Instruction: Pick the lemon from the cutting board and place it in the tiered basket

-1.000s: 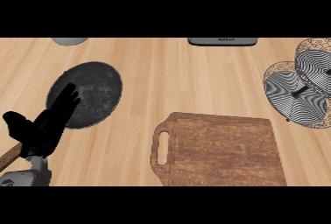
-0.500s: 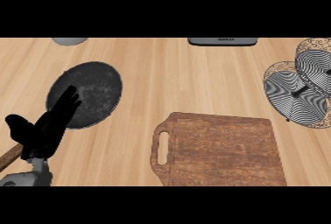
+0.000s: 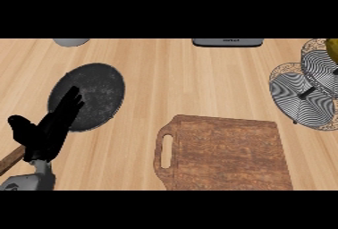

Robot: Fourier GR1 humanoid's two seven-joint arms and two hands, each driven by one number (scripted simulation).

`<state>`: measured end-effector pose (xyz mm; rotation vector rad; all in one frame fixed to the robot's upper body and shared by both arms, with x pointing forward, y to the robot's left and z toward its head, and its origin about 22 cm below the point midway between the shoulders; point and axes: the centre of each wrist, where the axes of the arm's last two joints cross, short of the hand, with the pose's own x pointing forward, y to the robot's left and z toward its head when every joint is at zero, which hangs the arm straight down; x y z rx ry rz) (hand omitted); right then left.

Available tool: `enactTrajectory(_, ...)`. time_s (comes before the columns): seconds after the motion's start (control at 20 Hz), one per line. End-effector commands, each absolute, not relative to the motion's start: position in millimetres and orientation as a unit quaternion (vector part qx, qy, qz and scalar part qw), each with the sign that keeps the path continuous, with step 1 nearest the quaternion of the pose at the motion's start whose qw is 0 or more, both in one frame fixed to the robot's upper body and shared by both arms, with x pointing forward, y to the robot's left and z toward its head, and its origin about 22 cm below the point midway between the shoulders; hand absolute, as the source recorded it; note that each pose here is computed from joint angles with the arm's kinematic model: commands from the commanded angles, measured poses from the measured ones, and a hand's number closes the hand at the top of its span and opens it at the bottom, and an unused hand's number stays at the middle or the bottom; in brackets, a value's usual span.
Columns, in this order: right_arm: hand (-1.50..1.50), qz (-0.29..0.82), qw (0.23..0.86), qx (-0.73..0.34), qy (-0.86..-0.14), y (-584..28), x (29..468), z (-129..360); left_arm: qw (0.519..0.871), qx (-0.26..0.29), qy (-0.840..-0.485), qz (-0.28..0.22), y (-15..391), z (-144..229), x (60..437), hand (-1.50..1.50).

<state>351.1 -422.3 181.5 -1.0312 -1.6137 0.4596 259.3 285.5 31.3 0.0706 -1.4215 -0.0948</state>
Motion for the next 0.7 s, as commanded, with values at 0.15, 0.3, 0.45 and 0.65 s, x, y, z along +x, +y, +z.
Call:
enactTrajectory(0.15,-1.5,0.195,0.544,-0.433,-0.692,-408,382,165,0.754,0.028,-0.654,-0.055,284,17,266,0.0)
enactTrajectory(0.3,-1.5,0.197,0.544,-0.425,-0.697,-410,384,176,0.757,0.025,-0.651,-0.048,274,21,250,0.0)
enactTrajectory(0.45,-1.5,0.156,0.545,-0.4,-0.721,-410,379,189,0.758,0.032,-0.651,-0.038,301,27,251,0.0)
enactTrajectory(0.65,-1.5,0.077,0.568,-0.353,-0.74,-418,382,198,0.757,0.033,-0.651,-0.04,297,44,262,0.0)
